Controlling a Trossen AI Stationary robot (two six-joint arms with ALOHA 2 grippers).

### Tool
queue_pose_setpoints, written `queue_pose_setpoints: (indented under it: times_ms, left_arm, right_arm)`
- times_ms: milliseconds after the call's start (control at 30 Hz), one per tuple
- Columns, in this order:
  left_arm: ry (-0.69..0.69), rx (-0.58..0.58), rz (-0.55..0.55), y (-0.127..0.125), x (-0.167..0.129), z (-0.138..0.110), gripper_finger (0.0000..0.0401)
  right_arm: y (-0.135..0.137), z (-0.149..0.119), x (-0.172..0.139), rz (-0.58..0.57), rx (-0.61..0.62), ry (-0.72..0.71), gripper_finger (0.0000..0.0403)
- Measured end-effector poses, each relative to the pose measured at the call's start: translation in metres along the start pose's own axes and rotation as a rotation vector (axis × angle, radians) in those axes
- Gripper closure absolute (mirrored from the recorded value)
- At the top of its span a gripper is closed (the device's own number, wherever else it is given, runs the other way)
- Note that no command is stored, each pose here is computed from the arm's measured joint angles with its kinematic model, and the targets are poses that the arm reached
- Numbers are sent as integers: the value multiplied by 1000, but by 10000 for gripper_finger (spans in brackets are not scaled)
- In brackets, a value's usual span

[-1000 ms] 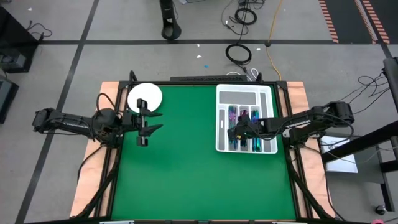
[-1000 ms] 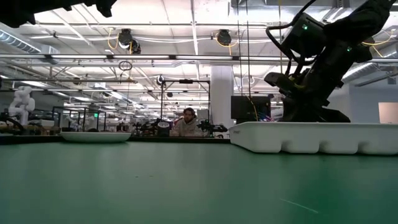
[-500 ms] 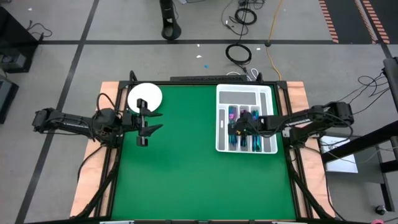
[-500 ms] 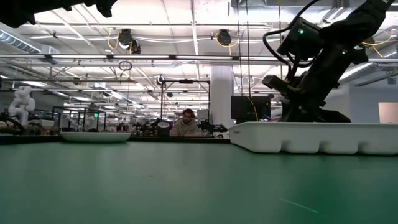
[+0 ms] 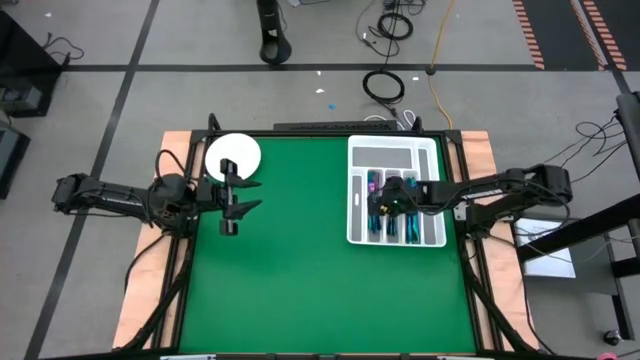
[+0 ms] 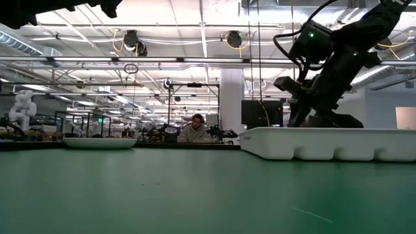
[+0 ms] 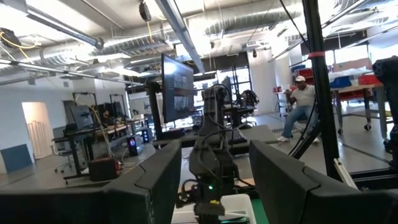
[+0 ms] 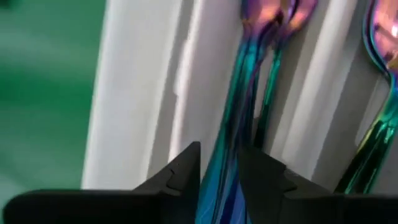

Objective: Sort silverware
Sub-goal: Put the blue fork into the white cutlery tray, then return to Home Position

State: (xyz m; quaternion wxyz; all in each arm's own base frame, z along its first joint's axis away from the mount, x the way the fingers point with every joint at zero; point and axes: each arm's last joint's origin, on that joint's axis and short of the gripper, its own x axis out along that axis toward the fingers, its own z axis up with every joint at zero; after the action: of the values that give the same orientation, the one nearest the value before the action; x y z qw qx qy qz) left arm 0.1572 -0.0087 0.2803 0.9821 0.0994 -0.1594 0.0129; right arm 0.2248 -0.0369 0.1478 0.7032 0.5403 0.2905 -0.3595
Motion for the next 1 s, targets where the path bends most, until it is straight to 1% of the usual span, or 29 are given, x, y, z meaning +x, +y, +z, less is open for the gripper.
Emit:
queue_pose_setpoints:
  times_ms: [167,300,433,500,600,700,800,933,1000]
  left_arm:
    - [-7,-25,-50,-2,0,0,210]
    - [-32,-63,-80,-4,-2,4,210]
    - [-60,-105,-118,-8,-8,11,210]
    - [-49,-115,-141,-11,-12,12,210]
    - [27,-191,-142,-15,-14,7,210]
    - [101,-281,-107,-20,-13,0,210]
    - [175,-332,-63,-27,-12,-13,210]
    - [233,-326,13,-37,-9,-21,210]
    - [248,-316,25,-41,-8,-23,210]
  right_arm:
    - [7,4,-18,89,-41,-27,292]
    - [11,8,-40,177,-84,-64,292]
    - [14,8,-60,245,-170,-128,295]
    - [16,6,-69,279,-219,-164,295]
    - [18,2,-79,315,-293,-210,295]
    - [23,-1,-86,356,-392,-260,296]
    - [34,-6,-91,452,-527,-327,296]
    - [53,-21,-103,639,-742,-427,296]
    - [58,-30,-110,720,-858,-458,296]
